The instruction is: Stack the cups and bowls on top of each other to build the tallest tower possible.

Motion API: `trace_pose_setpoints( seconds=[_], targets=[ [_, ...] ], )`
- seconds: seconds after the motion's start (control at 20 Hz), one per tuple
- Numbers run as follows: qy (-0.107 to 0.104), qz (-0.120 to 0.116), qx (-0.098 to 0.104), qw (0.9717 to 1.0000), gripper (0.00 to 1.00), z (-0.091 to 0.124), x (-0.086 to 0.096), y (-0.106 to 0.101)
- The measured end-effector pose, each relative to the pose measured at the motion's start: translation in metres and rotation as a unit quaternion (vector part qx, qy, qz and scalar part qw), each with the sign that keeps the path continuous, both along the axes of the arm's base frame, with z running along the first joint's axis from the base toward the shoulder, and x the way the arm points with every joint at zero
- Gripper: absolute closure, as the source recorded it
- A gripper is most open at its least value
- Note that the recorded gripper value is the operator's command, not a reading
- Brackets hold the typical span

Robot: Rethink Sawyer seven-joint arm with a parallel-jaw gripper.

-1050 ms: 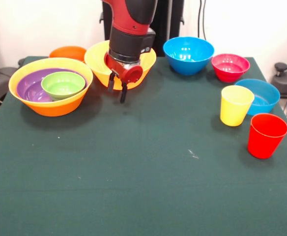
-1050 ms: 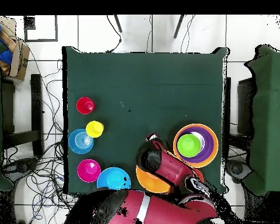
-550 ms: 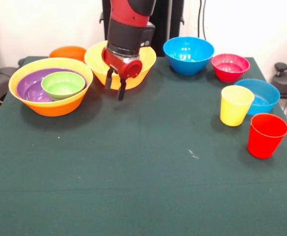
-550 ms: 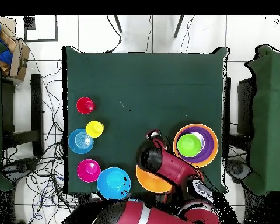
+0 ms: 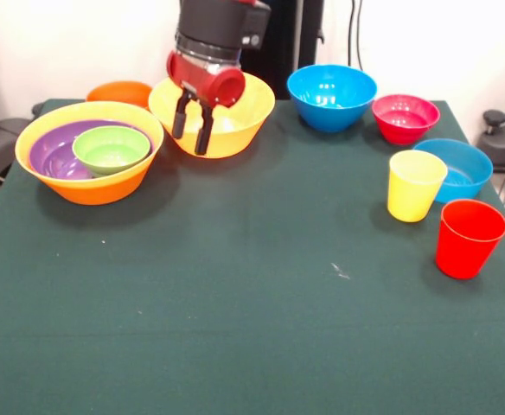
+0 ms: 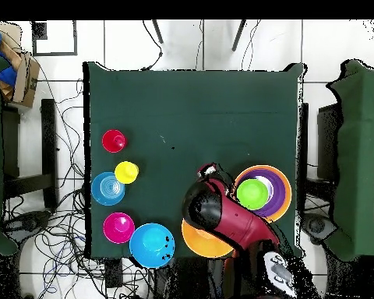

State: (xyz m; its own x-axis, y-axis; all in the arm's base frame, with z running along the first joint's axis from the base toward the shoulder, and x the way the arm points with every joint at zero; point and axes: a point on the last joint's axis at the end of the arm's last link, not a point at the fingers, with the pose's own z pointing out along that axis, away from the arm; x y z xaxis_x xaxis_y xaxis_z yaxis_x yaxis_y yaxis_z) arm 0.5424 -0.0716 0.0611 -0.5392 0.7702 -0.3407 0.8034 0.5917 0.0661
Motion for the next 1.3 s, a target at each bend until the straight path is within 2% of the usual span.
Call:
trace_pose_setpoints(
  seconds=[0.15,0.55,0.85,1.3],
  targets=[
    [-0.012,0.0,0.0,0.9999,0.0,0.02,0.007,0.0],
    [-0.013,-0.002,0.011,0.9998,0.0,0.05,0.01,0.003],
    [-0.015,0.005,0.012,0.9998,0.0,0.057,0.011,0.012],
    [-0.008,0.034,0.013,0.9993,0.0,0.054,0.008,0.051]
  ],
)
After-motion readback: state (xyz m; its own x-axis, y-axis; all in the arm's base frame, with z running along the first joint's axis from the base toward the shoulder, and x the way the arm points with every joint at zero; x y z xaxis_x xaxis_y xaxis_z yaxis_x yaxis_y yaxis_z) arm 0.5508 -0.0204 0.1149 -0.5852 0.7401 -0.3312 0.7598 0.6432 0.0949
